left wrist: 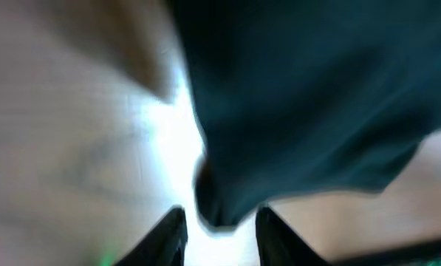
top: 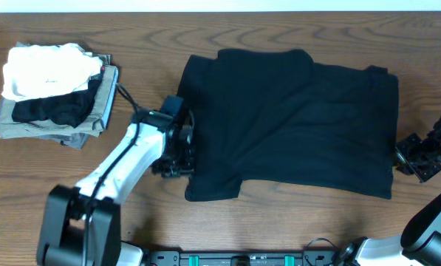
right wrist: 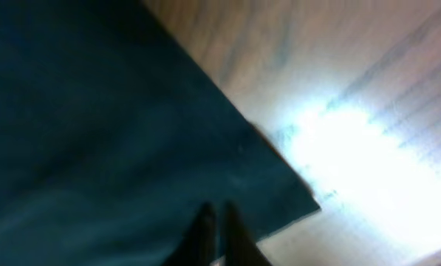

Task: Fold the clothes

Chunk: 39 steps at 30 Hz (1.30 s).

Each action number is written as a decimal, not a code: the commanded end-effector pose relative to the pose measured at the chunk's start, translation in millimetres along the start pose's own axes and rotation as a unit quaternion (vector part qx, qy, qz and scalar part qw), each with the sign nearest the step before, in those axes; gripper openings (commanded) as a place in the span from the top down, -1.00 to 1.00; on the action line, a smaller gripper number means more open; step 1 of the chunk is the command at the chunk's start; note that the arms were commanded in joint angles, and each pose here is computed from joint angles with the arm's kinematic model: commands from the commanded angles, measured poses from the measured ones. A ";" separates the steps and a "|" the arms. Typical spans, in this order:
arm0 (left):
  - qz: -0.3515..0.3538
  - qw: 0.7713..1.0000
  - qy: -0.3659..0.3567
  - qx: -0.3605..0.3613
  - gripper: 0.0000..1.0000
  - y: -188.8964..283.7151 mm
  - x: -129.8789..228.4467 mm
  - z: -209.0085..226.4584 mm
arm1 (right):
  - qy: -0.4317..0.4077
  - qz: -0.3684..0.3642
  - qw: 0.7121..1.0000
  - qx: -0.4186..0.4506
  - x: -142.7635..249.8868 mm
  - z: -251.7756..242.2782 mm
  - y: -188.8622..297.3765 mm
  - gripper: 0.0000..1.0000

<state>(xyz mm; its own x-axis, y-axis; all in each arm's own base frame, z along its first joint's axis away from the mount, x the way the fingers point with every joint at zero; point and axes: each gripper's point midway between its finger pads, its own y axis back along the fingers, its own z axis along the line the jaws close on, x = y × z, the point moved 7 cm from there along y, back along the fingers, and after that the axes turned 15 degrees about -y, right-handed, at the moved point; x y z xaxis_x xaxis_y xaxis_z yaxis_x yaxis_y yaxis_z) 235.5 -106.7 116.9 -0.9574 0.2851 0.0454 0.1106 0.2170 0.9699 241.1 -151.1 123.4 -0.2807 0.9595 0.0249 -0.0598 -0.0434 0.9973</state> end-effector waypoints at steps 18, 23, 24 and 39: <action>-0.122 0.988 -0.095 0.015 0.35 -8.8 -59.7 -4.6 | -0.001 0.043 0.999 -0.015 31.3 -17.5 -51.7 0.97; -0.109 0.990 -0.091 0.015 0.35 -16.6 -59.9 -1.9 | -0.004 0.038 0.999 -0.016 31.3 -18.5 -55.6 0.97; -0.105 0.990 -0.090 0.015 0.35 -19.0 -59.8 -1.2 | -0.009 0.035 0.999 -0.013 31.1 -19.5 -56.2 0.97; -0.084 0.996 -0.006 0.012 0.35 -21.5 -55.7 40.5 | -0.074 -0.010 0.996 0.057 24.5 -35.8 -56.0 0.97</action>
<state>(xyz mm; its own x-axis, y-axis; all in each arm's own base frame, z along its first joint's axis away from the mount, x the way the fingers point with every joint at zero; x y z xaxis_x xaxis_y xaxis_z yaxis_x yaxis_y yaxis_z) 290.7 -98.6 84.4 -0.9491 0.2890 -0.1248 -0.0379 0.2887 0.9567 206.5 -135.0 65.7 -0.1557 0.9872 0.0336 0.0217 -0.0306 0.9993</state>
